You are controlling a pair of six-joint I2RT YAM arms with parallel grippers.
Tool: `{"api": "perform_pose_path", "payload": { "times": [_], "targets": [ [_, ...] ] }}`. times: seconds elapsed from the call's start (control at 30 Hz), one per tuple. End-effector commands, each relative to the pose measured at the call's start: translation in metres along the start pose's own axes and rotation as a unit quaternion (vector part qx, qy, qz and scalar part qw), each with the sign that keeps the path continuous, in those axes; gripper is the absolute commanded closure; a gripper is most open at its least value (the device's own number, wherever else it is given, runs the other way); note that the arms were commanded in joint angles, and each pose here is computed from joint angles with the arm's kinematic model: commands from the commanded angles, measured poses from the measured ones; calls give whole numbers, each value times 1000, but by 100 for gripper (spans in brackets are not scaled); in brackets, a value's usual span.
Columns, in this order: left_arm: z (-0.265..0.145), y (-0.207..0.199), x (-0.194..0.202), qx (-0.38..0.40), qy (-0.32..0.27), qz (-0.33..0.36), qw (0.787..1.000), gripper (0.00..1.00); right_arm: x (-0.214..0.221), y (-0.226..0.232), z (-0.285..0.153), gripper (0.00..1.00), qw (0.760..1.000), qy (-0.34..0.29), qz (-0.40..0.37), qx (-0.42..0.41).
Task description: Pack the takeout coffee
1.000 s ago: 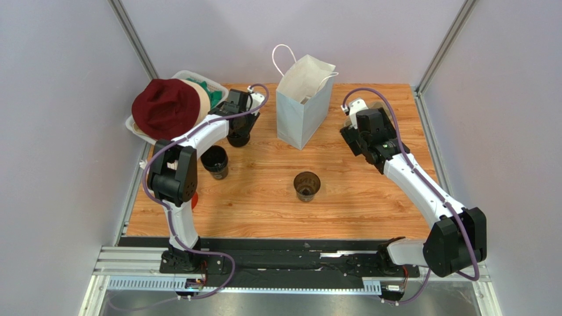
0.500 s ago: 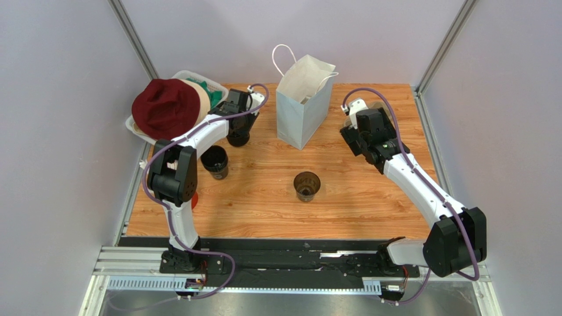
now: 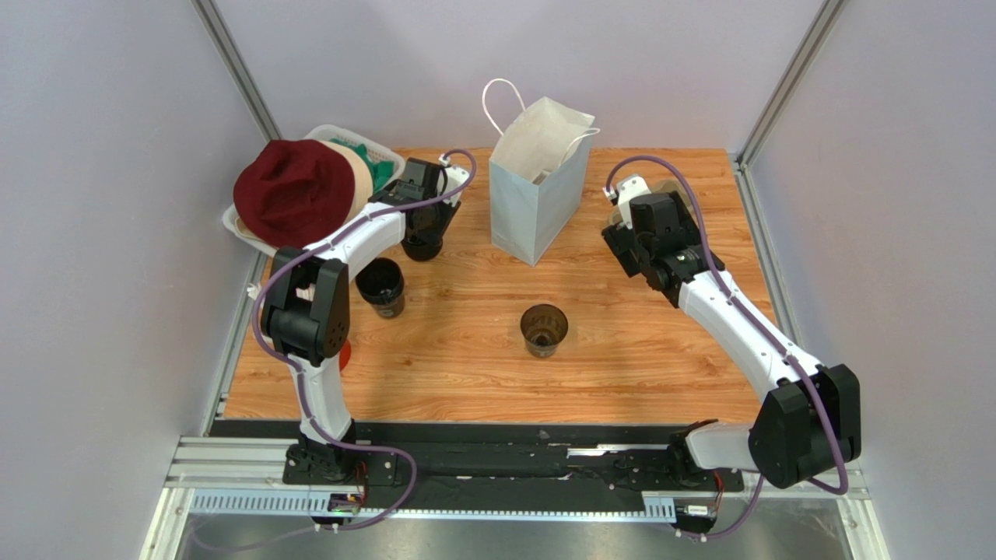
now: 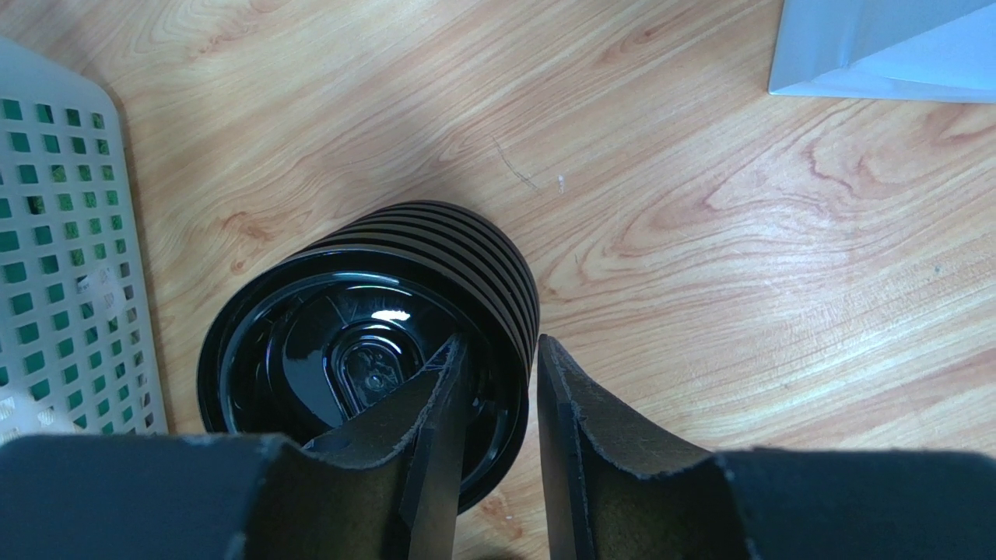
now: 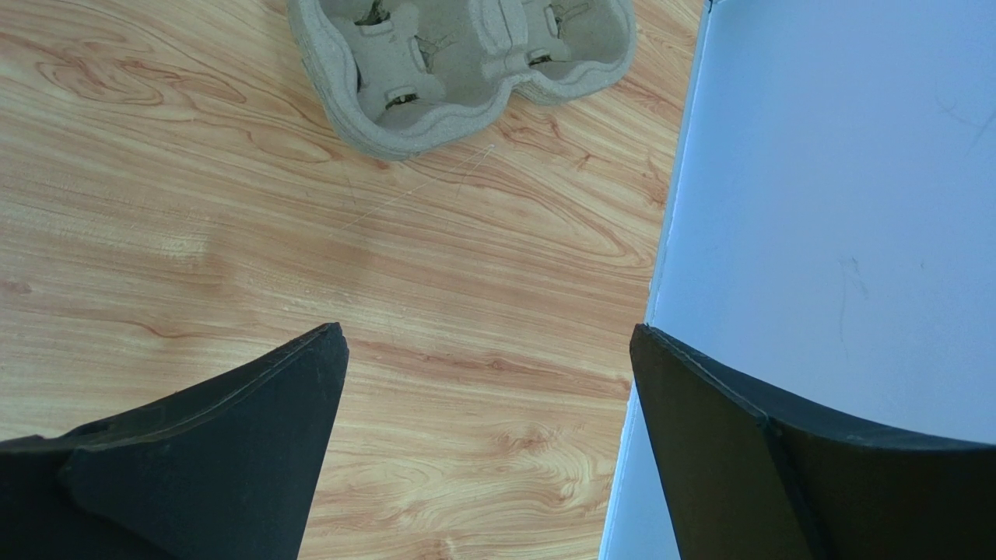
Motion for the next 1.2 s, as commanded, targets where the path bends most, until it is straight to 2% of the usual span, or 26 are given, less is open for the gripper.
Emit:
{"api": "perform_pose_path", "payload": {
  "times": [0.0, 0.33, 0.37, 0.57, 0.93, 1.17],
  "targets": [
    [-20, 13, -22, -15, -38, -11, 999, 63, -18, -3, -5, 1, 999, -26, 19, 1],
    [-25, 17, -26, -25, -46, -16, 999, 66, -18, -4, -5, 1, 999, -26, 20, 1],
    [-24, 17, -25, -25, -45, -16, 999, 70, -18, -4, -5, 1, 999, -27, 20, 2],
    [-26, 18, -27, -28, -50, -14, 998, 79, -17, -5, -4, 1, 999, -25, 20, 3],
    [-40, 22, -34, -35, -64, -15, 997, 79, -17, -3, -4, 1, 1000, -25, 18, 1],
    [-37, 19, -27, -29, -53, -15, 998, 77, -18, -3, -4, 1, 1000, -25, 18, 0]
  ]
}}
Point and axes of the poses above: each gripper's point midway between its finger pads, its own z axis out along the fingers, its own y axis along the line the jaws close on, x = y × z, the point moved 5 cm from there along -z, back along the fingers, and after that the axes turned 15 degrees about z, right-handed, at the moved point
